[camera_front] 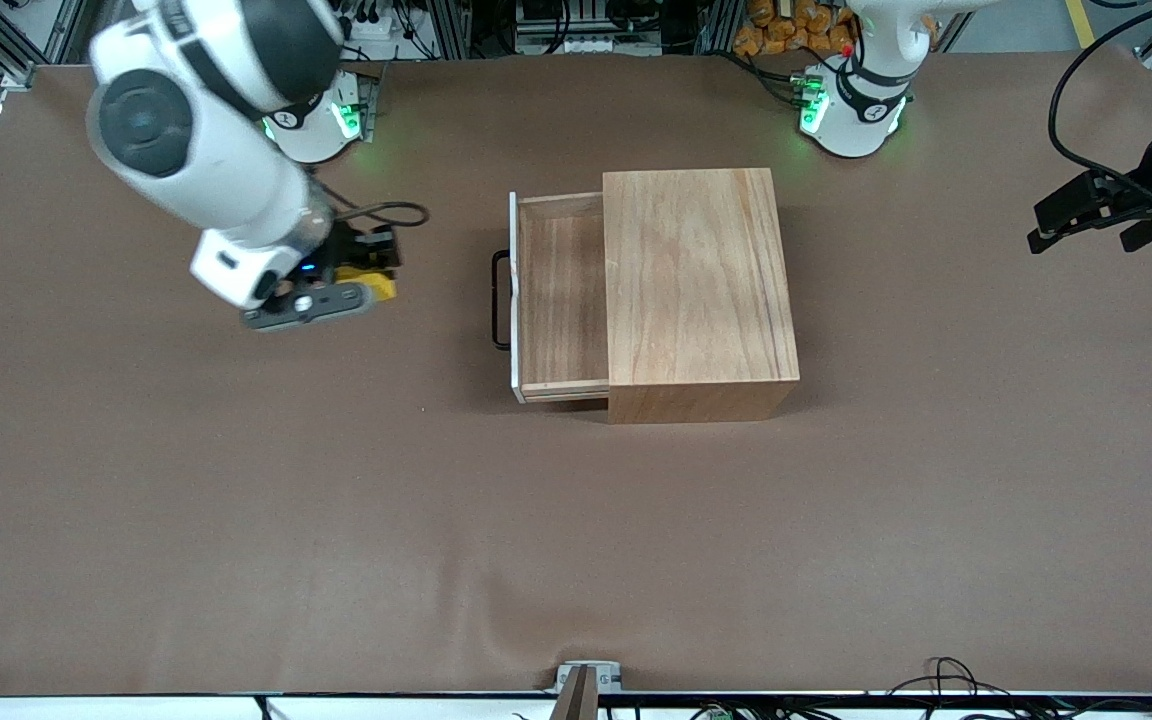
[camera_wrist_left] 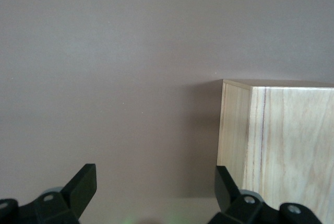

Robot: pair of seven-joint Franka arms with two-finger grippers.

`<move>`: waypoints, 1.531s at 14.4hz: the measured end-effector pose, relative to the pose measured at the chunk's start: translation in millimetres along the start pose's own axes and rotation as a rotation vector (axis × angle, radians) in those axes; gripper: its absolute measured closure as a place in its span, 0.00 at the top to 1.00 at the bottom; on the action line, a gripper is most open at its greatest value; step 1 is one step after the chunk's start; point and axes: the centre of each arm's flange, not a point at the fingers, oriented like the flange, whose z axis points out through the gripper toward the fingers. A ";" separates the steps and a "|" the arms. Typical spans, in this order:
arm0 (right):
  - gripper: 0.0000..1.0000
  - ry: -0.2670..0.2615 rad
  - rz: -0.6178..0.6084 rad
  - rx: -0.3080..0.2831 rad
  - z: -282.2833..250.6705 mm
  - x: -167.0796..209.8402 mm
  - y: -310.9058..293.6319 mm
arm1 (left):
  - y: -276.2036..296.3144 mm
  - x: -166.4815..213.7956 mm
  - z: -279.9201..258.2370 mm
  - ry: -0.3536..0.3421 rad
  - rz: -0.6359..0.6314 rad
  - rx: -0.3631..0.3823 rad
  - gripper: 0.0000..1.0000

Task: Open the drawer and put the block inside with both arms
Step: 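Carry the yellow cube with the right gripper over the open drawer, then lower the cube into the drawer and open the right gripper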

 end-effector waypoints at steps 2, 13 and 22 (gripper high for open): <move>0.56 0.014 0.027 -0.002 21.4 -0.3 -39.3 | 0.3 0.2 0.5 -0.001 0.001 0.000 1.00; 0.56 0.072 0.085 -0.020 164.6 4.3 -170.9 | 3.1 3.3 6.3 -0.012 0.006 -0.001 1.00; 0.56 0.061 0.118 -0.057 195.7 -5.3 -191.3 | 3.1 3.3 6.1 -0.012 0.006 -0.001 1.00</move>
